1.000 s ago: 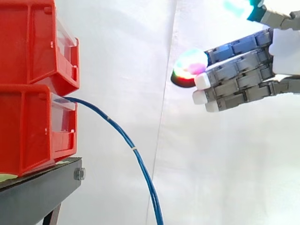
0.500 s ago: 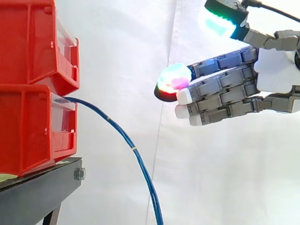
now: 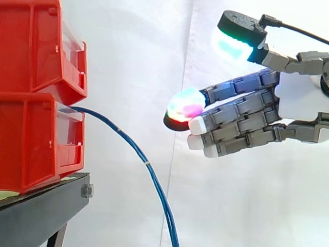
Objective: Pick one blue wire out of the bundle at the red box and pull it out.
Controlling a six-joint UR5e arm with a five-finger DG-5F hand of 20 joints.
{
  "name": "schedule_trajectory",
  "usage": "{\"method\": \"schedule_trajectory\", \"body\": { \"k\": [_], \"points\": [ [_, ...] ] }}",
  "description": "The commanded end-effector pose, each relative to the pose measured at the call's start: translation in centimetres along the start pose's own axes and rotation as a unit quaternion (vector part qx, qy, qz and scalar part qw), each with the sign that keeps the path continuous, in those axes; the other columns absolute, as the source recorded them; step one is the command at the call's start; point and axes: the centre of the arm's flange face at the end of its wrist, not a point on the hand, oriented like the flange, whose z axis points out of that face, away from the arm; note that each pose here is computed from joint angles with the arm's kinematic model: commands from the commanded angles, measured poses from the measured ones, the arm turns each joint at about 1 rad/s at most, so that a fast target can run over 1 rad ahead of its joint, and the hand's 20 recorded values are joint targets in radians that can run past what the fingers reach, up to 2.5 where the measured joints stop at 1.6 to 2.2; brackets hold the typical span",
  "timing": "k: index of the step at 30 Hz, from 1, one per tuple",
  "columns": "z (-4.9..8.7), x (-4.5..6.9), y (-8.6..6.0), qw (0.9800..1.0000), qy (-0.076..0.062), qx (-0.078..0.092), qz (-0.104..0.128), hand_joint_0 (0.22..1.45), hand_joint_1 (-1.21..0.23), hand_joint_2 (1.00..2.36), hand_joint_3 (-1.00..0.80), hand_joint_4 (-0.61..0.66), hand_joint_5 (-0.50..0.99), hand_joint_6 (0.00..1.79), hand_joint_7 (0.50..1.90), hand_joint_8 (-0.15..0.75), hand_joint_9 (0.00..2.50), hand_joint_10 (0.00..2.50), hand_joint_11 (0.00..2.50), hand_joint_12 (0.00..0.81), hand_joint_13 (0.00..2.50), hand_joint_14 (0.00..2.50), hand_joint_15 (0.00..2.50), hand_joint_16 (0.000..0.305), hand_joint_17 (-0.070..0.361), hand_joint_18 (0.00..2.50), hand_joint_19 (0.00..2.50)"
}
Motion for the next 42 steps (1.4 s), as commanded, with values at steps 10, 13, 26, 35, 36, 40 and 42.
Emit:
{"method": "schedule_trajectory", "body": {
  "k": [10,13,26,35,36,40,42],
  "points": [
    [-0.5,2.2,-3.1,0.9989,0.007,0.022,0.041,0.53,-0.48,1.0,-0.46,0.39,-0.16,0.5,0.82,0.341,0.82,0.01,0.31,0.417,0.67,0.01,0.29,0.055,0.123,0.5,0.3],
    [-0.5,2.3,-3.3,0.9993,0.005,0.025,0.026,0.53,-0.48,1.0,-0.46,0.39,-0.16,0.5,0.82,0.342,0.82,0.01,0.32,0.416,0.67,0.01,0.29,0.055,0.123,0.5,0.3],
    [1.9,6.3,-4.0,0.9997,-0.005,0.01,0.021,0.53,-0.48,1.0,-0.46,0.39,-0.16,0.5,0.82,0.342,0.82,0.01,0.32,0.417,0.68,0.01,0.29,0.055,0.124,0.5,0.3],
    [4.6,10.1,-5.0,0.9993,0.001,-0.002,0.037,0.53,-0.48,1.0,-0.46,0.39,-0.15,0.5,0.82,0.342,0.82,0.01,0.31,0.417,0.68,0.01,0.3,0.055,0.123,0.5,0.31],
    [4.6,10.1,-5.0,0.9993,0.001,-0.002,0.037,0.53,-0.48,1.0,-0.46,0.39,-0.15,0.5,0.81,0.341,0.82,0.01,0.32,0.417,0.68,0.01,0.3,0.055,0.123,0.5,0.3],
    [3.9,10.7,-5.3,0.9994,0.009,0.008,0.032,0.53,-0.48,1.0,-0.46,0.39,-0.16,0.5,0.81,0.341,0.82,0.01,0.32,0.416,0.68,0.01,0.3,0.055,0.124,0.51,0.3],
    [3.5,11.1,-5.3,0.9995,0.009,0.013,0.028,0.53,-0.48,1.0,-0.46,0.39,-0.16,0.5,0.81,0.342,0.82,0.01,0.32,0.418,0.68,0.01,0.3,0.055,0.124,0.51,0.31]
  ]
}}
